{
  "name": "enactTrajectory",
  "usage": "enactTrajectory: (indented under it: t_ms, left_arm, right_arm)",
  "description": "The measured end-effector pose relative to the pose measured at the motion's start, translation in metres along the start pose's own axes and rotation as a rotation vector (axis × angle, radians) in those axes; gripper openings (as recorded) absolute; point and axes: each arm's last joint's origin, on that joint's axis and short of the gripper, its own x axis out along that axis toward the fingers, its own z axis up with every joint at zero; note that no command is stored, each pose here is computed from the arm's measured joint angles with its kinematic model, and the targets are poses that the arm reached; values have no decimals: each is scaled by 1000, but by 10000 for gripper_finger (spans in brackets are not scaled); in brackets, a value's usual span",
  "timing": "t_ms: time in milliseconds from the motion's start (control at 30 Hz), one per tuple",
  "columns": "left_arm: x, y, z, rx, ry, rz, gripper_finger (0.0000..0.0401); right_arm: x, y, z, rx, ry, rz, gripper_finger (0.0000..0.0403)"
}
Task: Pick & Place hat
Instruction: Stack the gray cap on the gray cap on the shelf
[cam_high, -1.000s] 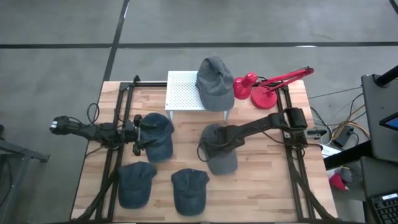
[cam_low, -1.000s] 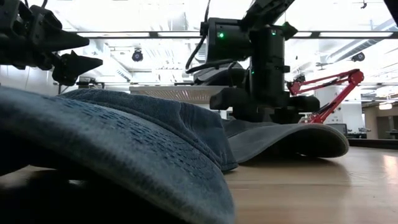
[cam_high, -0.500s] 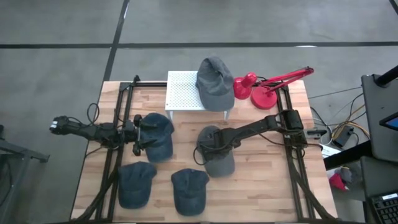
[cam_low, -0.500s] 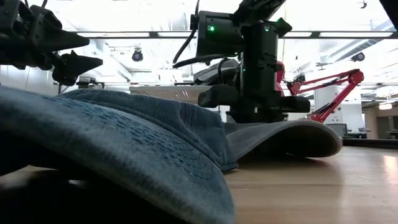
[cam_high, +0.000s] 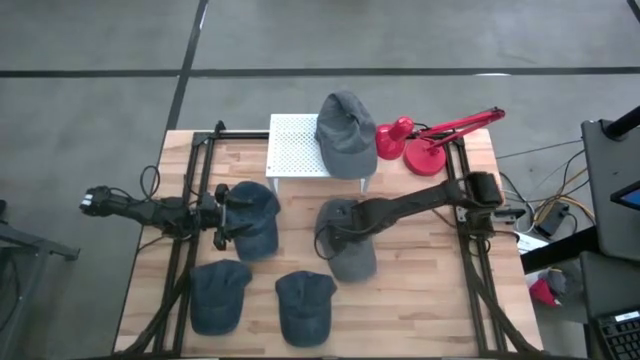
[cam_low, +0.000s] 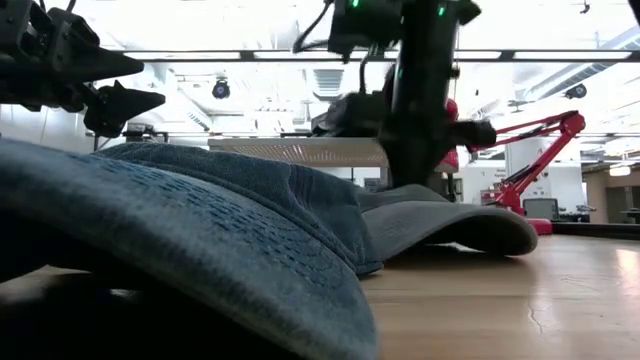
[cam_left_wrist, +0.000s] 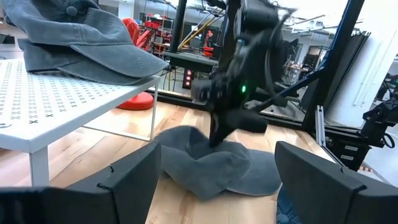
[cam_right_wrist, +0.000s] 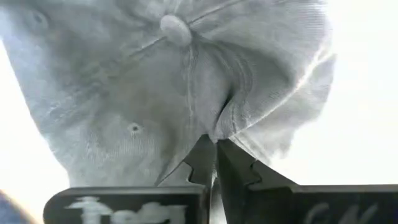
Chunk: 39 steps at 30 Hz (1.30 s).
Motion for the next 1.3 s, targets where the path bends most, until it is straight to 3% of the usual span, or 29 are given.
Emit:
enactTrajectory:
  t_ms: [367, 600, 1000, 1300]
  left_arm:
    - [0, 0, 0, 1, 1, 0, 317]
    - [0, 0, 0, 1, 1, 0, 317]
    - [0, 0, 0, 1, 1, 0, 317]
    - [0, 0, 0, 1, 1, 0, 317]
  right_arm:
    - [-69, -21, -2, -36, -56, 110, 9]
    - [-100, -35, -15, -131, 7, 172, 8]
    - [-171, -46, -33, -212, -26, 461, 8]
    - [-220, -35, -18, -193, -218, 687, 8]
